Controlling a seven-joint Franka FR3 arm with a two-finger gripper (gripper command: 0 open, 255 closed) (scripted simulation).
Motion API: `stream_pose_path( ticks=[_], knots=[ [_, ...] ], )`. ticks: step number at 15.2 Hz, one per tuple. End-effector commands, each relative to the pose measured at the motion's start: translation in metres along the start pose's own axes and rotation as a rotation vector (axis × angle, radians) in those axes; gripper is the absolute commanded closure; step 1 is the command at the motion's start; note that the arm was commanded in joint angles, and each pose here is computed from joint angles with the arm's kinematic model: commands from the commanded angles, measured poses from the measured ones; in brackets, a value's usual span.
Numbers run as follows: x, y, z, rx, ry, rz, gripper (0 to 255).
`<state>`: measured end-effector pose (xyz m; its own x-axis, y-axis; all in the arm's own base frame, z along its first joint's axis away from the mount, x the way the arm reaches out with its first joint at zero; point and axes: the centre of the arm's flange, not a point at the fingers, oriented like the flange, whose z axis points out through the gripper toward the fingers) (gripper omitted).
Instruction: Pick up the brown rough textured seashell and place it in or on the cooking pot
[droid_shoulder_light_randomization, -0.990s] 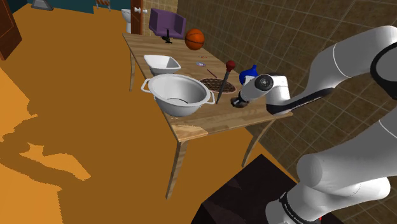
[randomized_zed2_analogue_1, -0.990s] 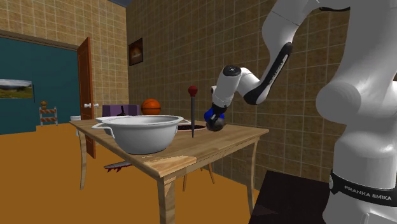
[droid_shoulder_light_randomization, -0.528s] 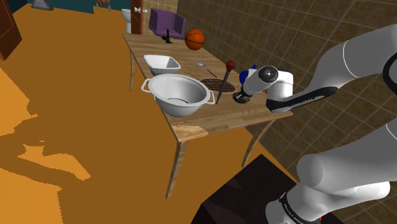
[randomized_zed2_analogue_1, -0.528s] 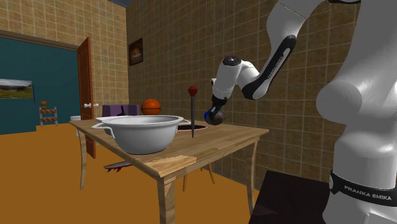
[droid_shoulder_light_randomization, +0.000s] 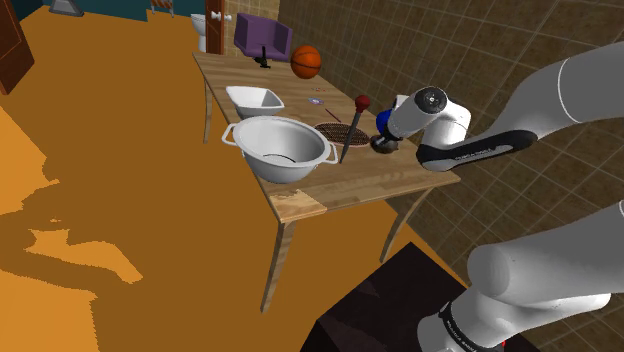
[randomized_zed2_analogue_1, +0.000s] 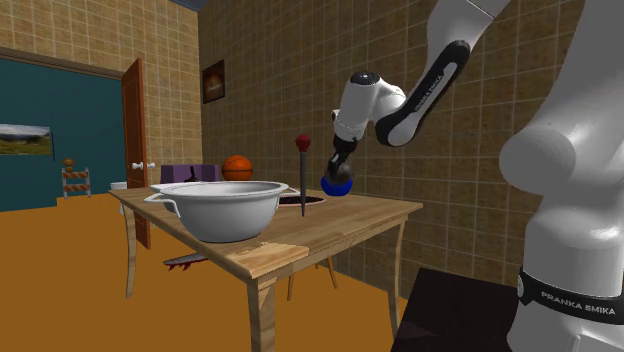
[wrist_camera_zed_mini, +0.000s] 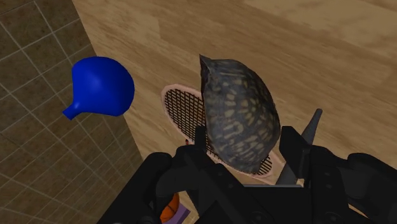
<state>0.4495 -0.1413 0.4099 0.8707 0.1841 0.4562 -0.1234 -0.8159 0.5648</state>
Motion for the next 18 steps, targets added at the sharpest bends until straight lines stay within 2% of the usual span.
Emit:
stream_pose_path(
  ticks=[1, 11, 18],
  knots=[
    [0.005, 0.005, -0.007, 0.001, 0.000, 0.000, 255],
    [0.029, 0.034, -0.043, 0.001, 0.000, 0.000, 255],
    [0.083, -0.036, -0.069, 0.001, 0.000, 0.000, 255]
  ],
)
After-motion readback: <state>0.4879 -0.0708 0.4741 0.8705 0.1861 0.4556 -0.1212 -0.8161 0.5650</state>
